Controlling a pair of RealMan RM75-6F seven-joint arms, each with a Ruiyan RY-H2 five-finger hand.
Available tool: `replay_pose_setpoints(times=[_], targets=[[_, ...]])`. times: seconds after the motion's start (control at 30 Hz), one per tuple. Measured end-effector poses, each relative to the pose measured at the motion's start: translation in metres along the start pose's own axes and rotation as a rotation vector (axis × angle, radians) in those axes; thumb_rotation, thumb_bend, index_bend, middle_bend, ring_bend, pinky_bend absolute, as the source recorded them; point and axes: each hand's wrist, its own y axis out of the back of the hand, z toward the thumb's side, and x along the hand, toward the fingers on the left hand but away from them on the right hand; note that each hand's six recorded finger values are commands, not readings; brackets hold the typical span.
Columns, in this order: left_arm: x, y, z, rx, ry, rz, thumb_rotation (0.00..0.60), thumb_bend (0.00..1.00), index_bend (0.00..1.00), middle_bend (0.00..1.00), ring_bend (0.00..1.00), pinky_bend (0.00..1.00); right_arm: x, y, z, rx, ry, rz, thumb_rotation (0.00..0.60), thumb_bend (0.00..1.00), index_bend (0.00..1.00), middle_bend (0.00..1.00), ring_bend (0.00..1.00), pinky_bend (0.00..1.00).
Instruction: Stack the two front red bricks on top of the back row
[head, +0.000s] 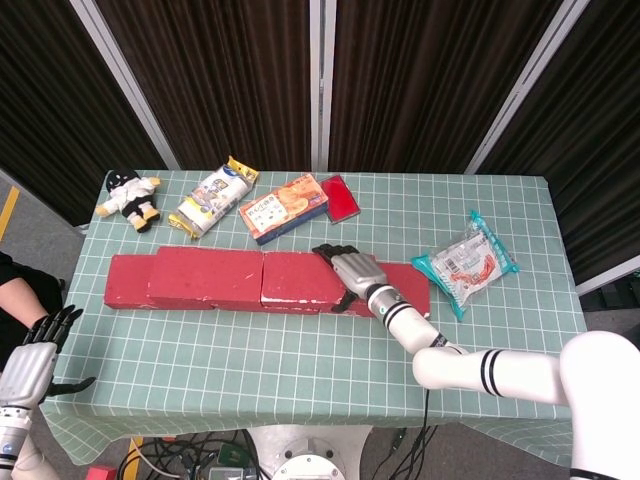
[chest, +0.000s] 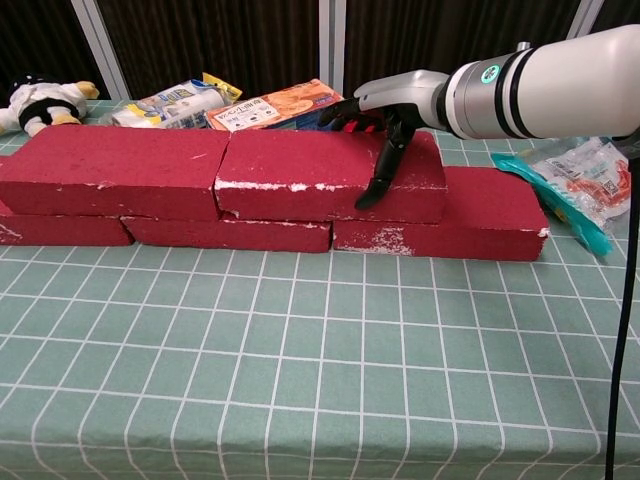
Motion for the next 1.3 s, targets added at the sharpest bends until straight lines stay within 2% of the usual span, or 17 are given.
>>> replay_pose_setpoints(times=[0.17,0.47,0.63,0.73,0.83,0.93,1.03,1.13,1.3], targets=[[0.000,0.001,0.000,0.001,-0.002,0.001,0.600,0.00,0.05,0.00,0.00,0.00,0.002,0.002,-0.002,-0.002,-0.004,-0.005,0.600,0.00,0.00,0.00,0.00,0.00],[0.000,0.005,0.002,0.007,-0.004,0.024,0.600,0.00,0.05,0.00,0.00,0.00,0.019,0.024,-0.004,-0.012,0.019,-0.090,0.600,0.00,0.00,0.00,0.00,0.00],[0.000,0.011,0.007,0.015,-0.016,0.056,0.600,0.00,0.05,0.00,0.00,0.00,0.049,0.048,-0.013,0.029,0.041,-0.196,0.600,0.00,0.00,0.00,0.00,0.00],[0.000,0.016,0.012,0.017,-0.025,0.079,0.600,0.00,0.05,0.00,0.00,0.00,0.075,0.061,-0.026,0.106,0.044,-0.291,0.600,0.00,0.00,0.00,0.00,0.00],[0.000,0.019,0.017,0.019,-0.035,0.094,0.600,0.00,0.05,0.00,0.00,0.00,0.109,0.065,-0.049,0.193,0.022,-0.395,0.600,0.00,0.00,0.00,0.00,0.00],[0.001,0.022,0.023,0.029,-0.047,0.108,0.600,0.00,0.05,0.00,0.00,0.00,0.149,0.056,-0.085,0.247,-0.043,-0.485,0.600,0.00,0.00,0.00,0.00,0.00],[0.003,0.026,0.029,0.049,-0.068,0.133,0.600,0.00,0.03,0.00,0.00,0.00,0.195,0.035,-0.126,0.251,-0.146,-0.542,0.600,0.00,0.00,0.00,0.00,0.00],[0.004,0.028,0.034,0.086,-0.091,0.160,0.600,0.00,0.03,0.00,0.00,0.00,0.233,0.009,-0.160,0.216,-0.227,-0.554,0.600,0.00,0.00,0.00,0.00,0.00],[0.003,0.028,0.036,0.140,-0.086,0.183,0.600,0.00,0.03,0.00,0.00,0.00,0.274,-0.019,-0.199,0.164,-0.288,-0.572,0.600,0.00,0.00,0.00,0.00,0.00]])
